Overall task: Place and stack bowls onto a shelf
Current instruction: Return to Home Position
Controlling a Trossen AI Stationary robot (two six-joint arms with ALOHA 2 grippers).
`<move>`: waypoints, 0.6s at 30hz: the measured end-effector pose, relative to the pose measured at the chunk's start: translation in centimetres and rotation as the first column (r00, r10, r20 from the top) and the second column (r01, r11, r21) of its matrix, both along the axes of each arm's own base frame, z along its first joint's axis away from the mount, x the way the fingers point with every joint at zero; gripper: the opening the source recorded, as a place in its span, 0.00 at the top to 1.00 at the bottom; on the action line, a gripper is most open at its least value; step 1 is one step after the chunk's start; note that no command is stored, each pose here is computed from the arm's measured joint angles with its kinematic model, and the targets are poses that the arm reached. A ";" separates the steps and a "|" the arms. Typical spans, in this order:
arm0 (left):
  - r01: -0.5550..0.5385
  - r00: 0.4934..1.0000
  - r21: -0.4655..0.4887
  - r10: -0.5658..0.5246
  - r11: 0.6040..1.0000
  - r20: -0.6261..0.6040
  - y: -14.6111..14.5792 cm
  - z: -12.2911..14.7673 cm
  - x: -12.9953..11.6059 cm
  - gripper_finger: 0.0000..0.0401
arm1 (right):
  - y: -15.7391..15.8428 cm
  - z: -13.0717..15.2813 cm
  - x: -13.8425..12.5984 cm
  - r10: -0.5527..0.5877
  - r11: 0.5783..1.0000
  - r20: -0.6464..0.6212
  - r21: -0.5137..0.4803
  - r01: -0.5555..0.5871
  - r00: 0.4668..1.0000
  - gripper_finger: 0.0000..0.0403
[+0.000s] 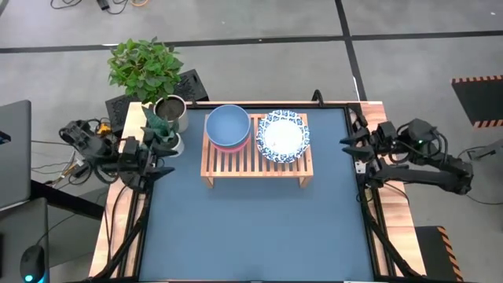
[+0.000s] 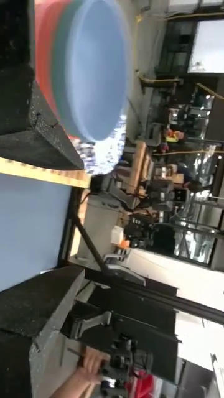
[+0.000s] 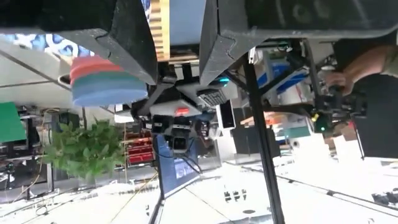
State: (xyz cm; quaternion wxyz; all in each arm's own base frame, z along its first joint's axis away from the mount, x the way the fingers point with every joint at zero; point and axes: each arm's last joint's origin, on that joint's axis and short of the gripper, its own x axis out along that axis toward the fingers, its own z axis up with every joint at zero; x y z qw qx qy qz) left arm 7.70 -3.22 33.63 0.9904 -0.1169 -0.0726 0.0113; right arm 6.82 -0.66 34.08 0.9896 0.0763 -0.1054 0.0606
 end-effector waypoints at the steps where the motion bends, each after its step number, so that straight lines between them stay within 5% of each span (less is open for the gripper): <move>1: 0.003 1.000 -0.016 -0.003 1.000 0.005 0.2 -0.8 -0.2 0.37 | 0.0 -0.5 -0.1 0.000 1.000 -0.002 0.005 0.000 1.000 0.64; 18: 0.000 0.999 -0.103 0.005 0.995 0.051 1.1 -8.5 -1.5 0.37 | -0.4 -12.5 2.2 0.023 0.995 -0.001 0.097 -0.023 1.000 0.64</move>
